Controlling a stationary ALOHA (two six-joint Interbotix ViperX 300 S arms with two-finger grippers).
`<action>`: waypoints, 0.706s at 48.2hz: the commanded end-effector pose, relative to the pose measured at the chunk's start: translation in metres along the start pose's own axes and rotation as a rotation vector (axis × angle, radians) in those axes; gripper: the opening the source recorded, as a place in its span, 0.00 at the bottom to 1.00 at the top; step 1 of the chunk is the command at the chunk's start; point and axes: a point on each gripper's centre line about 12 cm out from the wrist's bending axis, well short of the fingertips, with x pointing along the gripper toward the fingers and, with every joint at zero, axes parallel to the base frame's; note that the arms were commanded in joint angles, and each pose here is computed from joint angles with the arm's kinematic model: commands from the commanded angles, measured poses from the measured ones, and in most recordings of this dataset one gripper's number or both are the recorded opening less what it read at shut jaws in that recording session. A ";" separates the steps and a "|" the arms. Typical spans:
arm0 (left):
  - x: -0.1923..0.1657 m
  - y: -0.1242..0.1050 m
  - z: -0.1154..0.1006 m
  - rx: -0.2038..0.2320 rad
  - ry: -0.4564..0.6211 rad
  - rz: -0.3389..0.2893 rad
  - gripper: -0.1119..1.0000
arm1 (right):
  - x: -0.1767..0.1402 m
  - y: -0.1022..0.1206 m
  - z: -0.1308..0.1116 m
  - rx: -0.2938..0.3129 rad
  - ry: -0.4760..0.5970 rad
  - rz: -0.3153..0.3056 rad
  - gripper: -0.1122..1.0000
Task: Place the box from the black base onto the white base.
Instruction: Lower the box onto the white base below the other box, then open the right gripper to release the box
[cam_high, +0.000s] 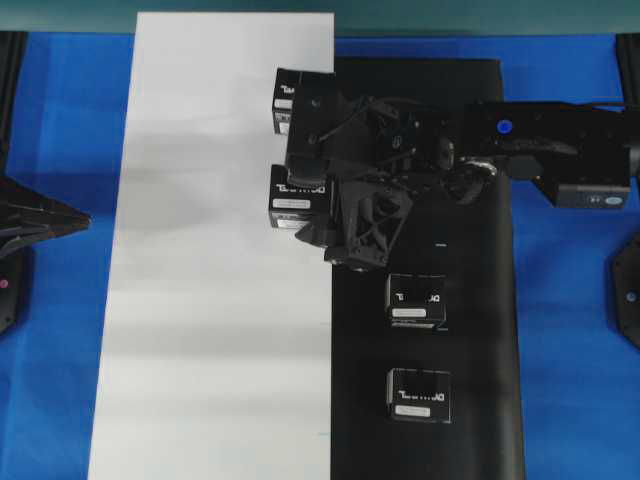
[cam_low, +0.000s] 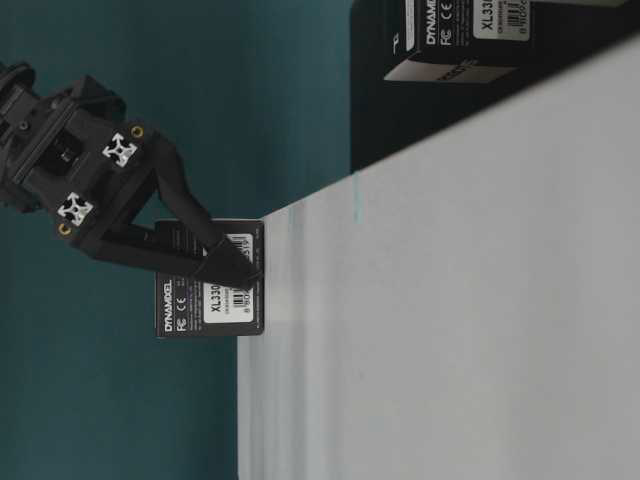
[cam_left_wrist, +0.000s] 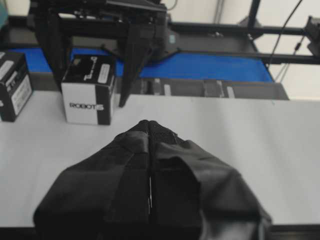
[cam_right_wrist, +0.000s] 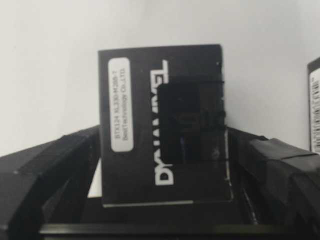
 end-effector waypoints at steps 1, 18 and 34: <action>0.000 -0.001 0.011 0.000 -0.027 -0.005 0.04 | 0.001 0.001 0.003 -0.002 -0.024 -0.001 1.00; 0.000 -0.001 0.011 0.002 -0.024 -0.007 0.04 | -0.013 0.002 0.000 0.007 -0.072 -0.003 1.00; -0.002 -0.001 0.011 -0.001 -0.011 -0.004 0.04 | -0.054 0.005 -0.009 0.013 -0.206 -0.005 1.00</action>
